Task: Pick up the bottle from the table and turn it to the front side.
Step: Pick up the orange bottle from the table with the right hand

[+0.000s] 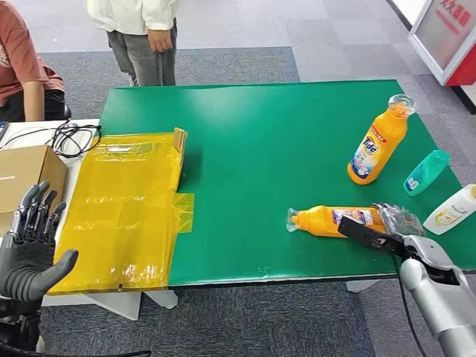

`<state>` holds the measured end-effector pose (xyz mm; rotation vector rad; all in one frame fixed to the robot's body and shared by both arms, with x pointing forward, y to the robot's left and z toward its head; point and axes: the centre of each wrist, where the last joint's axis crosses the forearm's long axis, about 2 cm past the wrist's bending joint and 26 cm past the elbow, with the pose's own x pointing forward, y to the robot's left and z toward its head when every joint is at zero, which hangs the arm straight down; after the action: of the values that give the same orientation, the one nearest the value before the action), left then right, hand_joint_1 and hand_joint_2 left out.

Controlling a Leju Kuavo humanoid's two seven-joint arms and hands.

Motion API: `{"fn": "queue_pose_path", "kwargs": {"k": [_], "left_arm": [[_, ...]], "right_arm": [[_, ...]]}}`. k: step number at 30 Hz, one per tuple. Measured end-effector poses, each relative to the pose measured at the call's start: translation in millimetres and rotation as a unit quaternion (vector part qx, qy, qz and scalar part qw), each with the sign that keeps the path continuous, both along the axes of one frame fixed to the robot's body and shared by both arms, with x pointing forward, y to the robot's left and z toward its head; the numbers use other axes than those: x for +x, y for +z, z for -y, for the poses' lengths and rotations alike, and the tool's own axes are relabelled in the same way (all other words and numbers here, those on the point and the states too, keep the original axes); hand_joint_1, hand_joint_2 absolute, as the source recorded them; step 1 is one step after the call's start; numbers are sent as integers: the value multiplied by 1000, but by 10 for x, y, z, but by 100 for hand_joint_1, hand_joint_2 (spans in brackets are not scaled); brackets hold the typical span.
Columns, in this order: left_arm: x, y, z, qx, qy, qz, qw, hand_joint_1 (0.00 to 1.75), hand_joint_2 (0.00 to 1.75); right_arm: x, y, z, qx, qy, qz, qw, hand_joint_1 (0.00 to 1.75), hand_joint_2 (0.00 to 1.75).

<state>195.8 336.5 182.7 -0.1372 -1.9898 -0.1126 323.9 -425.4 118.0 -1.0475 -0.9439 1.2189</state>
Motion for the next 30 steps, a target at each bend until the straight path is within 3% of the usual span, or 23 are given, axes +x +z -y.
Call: {"fn": "queue_pose_path", "kwargs": {"k": [13, 18, 24, 30], "left_arm": [[-7, 9, 3, -1, 0, 2, 1000, 0, 175], [-4, 9, 3, 3, 6, 1, 1000, 0, 175], [42, -9, 9, 6, 16, -3, 1000, 0, 175], [145, -59, 38, 4, 8, -11, 1000, 0, 175]], "right_arm": [[5, -7, -32, 20, 9, 5, 1000, 175, 175], [-28, -34, -98, 115, 28, -1, 993, 175, 175], [-84, -13, -314, 331, 63, 0, 941, 175, 175], [-65, 102, -513, 457, 96, 16, 884, 175, 175]]}}
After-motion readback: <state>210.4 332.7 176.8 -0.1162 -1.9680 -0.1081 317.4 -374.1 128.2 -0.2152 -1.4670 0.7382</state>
